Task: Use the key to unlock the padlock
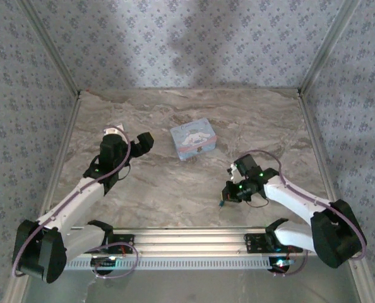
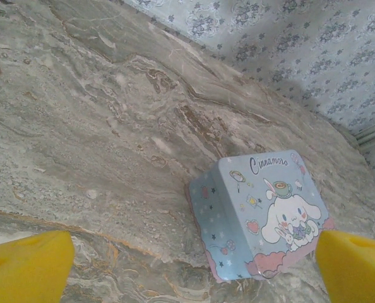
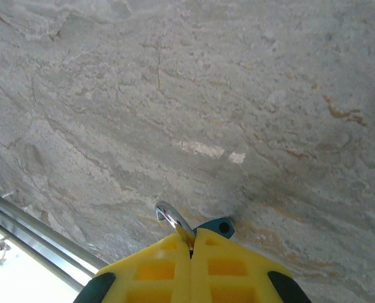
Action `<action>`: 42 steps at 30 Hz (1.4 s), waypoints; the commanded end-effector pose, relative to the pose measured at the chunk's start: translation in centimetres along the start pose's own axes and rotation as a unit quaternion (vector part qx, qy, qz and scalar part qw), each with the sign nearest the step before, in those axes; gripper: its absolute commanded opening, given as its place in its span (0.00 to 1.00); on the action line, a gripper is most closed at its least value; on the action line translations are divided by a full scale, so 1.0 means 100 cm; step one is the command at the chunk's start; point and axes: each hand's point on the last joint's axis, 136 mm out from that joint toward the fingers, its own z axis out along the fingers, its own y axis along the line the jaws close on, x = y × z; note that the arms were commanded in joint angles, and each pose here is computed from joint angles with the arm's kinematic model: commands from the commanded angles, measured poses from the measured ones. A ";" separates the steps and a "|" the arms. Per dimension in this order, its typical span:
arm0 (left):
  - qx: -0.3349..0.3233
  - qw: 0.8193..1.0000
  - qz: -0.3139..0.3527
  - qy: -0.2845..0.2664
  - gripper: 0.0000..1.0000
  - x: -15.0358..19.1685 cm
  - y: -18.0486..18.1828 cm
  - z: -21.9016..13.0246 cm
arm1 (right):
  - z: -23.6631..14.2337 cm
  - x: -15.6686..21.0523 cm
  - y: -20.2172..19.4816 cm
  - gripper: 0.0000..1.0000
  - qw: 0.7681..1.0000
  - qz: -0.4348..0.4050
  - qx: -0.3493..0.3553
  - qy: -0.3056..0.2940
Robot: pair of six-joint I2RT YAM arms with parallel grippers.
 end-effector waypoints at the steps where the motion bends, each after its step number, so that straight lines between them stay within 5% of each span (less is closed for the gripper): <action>1: -0.010 1.000 0.004 -0.011 0.98 -0.004 0.005 -0.001 | 0.002 -0.004 -0.002 0.07 1.000 0.009 0.004 -0.007; 11: -0.007 1.000 0.007 -0.023 0.98 -0.017 0.000 -0.005 | -0.020 -0.022 0.006 0.28 0.999 -0.012 0.001 -0.046; 18: -0.019 0.997 0.025 -0.075 0.98 -0.048 -0.004 -0.021 | -0.081 -0.074 0.002 0.37 0.979 -0.043 0.036 -0.194; 21: -0.041 0.991 0.051 -0.114 0.98 -0.064 0.001 -0.035 | -0.120 -0.103 -0.013 0.52 0.952 -0.049 0.091 -0.289; 27: -0.135 0.967 0.118 -0.179 0.98 -0.087 0.033 -0.065 | -0.187 -0.142 -0.054 0.99 0.868 -0.046 0.207 -0.449; 36: -0.231 0.941 0.154 -0.193 0.98 -0.077 0.105 -0.064 | -0.211 -0.161 -0.119 1.00 0.781 -0.051 0.289 -0.552; 42: -0.271 0.933 0.186 -0.146 0.98 -0.062 0.136 -0.051 | -0.191 -0.166 -0.145 1.00 0.787 -0.044 0.294 -0.540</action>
